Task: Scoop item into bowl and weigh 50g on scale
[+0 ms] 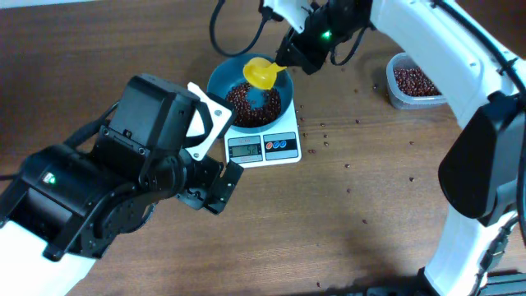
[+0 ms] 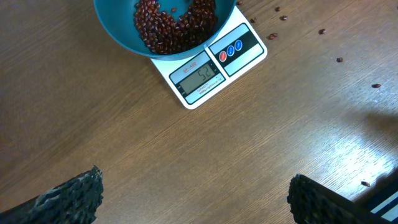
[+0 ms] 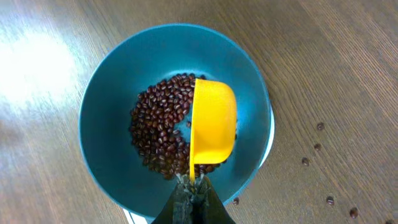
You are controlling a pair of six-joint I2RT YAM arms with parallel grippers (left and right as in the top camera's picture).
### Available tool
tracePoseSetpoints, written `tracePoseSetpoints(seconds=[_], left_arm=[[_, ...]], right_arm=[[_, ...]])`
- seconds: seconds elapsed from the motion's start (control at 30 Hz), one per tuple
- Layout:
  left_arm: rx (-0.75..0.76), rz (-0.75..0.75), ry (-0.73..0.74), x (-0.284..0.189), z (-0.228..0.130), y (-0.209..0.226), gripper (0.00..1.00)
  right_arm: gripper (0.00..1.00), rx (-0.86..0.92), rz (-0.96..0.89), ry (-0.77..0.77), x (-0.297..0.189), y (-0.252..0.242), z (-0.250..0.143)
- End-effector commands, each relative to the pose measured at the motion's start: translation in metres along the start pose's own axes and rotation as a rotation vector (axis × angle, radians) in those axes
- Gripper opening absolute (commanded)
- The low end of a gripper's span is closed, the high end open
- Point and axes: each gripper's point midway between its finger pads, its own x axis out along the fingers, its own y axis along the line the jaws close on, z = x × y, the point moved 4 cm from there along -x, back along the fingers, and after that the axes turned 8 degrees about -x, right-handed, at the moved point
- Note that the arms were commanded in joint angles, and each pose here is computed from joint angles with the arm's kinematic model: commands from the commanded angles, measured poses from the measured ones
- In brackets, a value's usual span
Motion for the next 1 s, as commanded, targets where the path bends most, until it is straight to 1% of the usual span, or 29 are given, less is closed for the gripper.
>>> tracePoseSetpoints(seconds=[0.0, 0.17, 0.57, 0.73, 0.97], left_arm=[[0.004, 0.007, -0.024, -0.005, 0.005, 0.002, 0.99], [0.004, 0.007, -0.023, -0.005, 0.005, 0.002, 0.99], [0.004, 0.007, -0.024, -0.005, 0.005, 0.002, 0.99], [0.004, 0.007, -0.023, -0.005, 0.005, 0.002, 0.99], [0.004, 0.007, -0.024, -0.005, 0.005, 0.002, 0.99]], right_arm=[[0.04, -0.062, 0.007, 0.059, 0.015, 0.006, -0.007], [0.04, -0.078, 0.0, 0.132, 0.028, 0.015, -0.016], [0.04, -0.088, -0.003, 0.125, 0.036, 0.012, -0.015], [0.04, -0.081, 0.058, 0.075, 0.036, 0.021, -0.009], [0.04, -0.057, 0.116, 0.078, 0.035, 0.031, -0.012]])
